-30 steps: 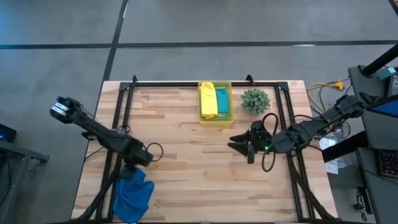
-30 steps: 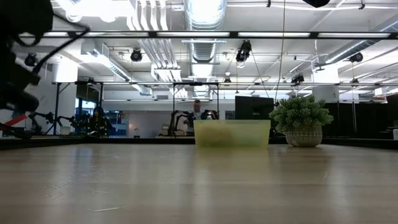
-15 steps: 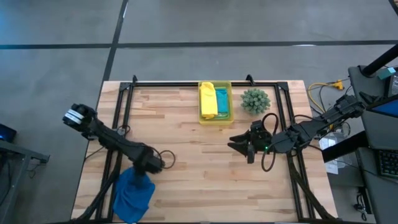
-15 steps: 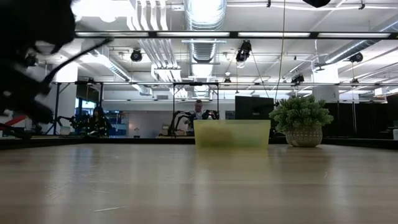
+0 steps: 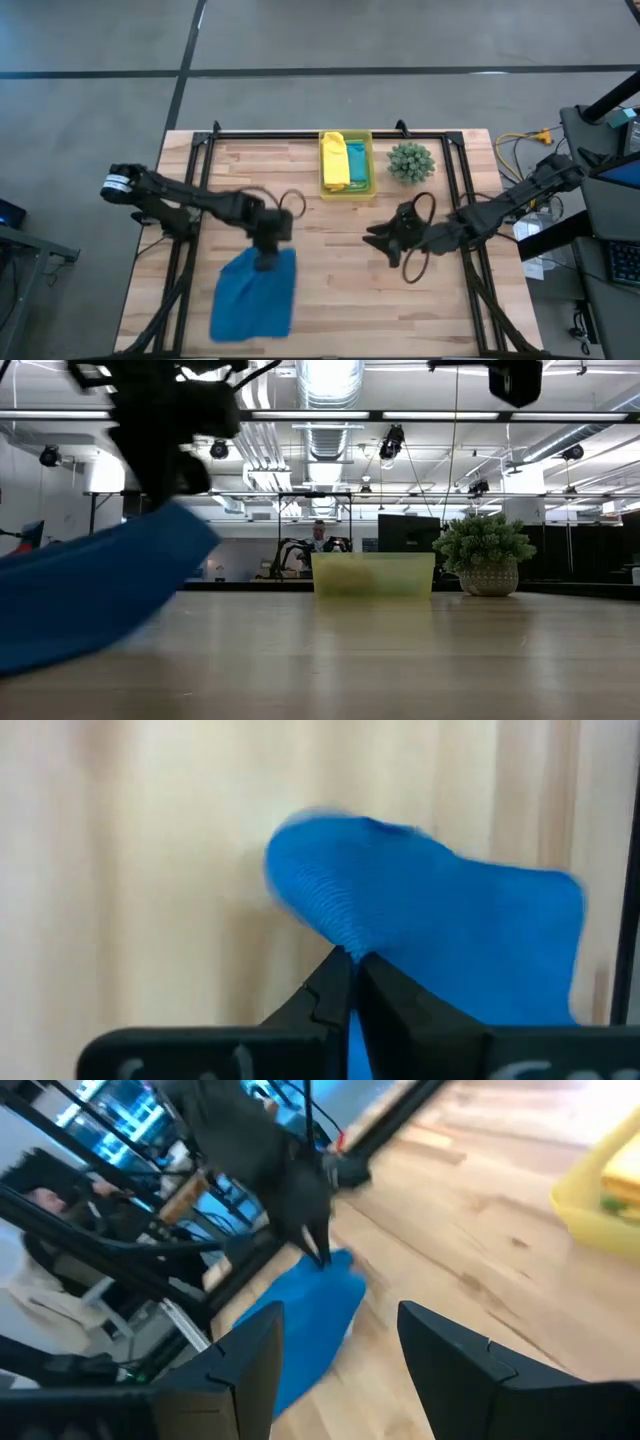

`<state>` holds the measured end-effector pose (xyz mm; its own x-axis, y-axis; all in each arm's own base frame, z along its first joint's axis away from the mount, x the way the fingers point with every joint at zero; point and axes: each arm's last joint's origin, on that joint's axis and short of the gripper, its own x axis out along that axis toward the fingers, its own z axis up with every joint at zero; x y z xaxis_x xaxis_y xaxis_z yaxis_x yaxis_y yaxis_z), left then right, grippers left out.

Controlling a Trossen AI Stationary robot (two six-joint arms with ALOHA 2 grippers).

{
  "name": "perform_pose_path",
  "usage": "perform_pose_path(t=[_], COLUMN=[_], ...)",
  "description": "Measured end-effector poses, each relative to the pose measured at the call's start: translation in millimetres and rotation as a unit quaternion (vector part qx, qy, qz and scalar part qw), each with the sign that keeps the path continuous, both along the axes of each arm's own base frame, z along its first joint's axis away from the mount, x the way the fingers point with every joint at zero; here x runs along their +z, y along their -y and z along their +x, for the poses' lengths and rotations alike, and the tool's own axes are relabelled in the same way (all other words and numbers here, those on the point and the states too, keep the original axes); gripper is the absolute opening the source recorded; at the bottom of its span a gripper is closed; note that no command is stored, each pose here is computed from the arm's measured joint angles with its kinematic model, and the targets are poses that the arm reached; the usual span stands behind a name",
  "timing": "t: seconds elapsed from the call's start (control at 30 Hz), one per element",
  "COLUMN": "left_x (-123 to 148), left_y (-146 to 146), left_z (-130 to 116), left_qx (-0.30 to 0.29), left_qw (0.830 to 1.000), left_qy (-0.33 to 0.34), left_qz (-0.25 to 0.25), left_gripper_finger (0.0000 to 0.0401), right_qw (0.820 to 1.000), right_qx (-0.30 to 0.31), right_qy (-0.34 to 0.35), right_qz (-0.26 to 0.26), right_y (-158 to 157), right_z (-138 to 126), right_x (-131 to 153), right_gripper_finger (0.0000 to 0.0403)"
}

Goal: Fold microfiber towels
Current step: Fold the blue microfiber cloth

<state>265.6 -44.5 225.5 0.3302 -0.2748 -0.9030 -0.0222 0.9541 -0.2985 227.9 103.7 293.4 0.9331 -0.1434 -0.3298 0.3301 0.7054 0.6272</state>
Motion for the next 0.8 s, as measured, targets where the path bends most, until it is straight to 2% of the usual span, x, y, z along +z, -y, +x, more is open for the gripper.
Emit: perform_pose_path(t=[0.13, 0.27, 0.33, 0.47, 0.57, 0.67, 0.8], left_x=[18, 28, 31, 32, 32, 32, 32], left_y=[-26, -43, -47, -49, -49, -49, -49], left_z=[11, 18, 20, 21, 21, 21, 21], left_qx=[0.077, 0.111, 0.118, 0.103, 0.088, 0.075, 0.075], left_qw=[0.996, 0.99, 0.987, 0.987, 0.988, 0.988, 0.988], left_qy=[0.045, 0.09, 0.103, 0.118, 0.119, 0.122, 0.122], left_qz=[0.015, 0.021, 0.022, 0.043, 0.053, 0.063, 0.064], left_gripper_finger=[0.0, 0.0, 0.0, 0.0, 0.0, 0.0, 0.0], right_qw=[1.0, 1.0, 0.999, 0.995, 0.992, 0.994, 0.996], right_qx=[0.0, -0.003, -0.008, 0.015, 0.023, 0.026, 0.014], right_qy=[-0.004, 0.003, 0.035, 0.102, 0.12, 0.109, 0.093], right_qz=[-0.003, -0.02, -0.014, 0.006, 0.015, 0.013, 0.007], right_y=[-9, -14, -12, 4, 21, 36, 50], right_z=[17, 42, 57, 81, 94, 105, 118], right_x=[-28, -66, -82, -119, -147, -170, -186], right_gripper_finger=[0.0192, 0.0192, 0.0192, 0.0192, 0.0192, 0.0192, 0.0192])
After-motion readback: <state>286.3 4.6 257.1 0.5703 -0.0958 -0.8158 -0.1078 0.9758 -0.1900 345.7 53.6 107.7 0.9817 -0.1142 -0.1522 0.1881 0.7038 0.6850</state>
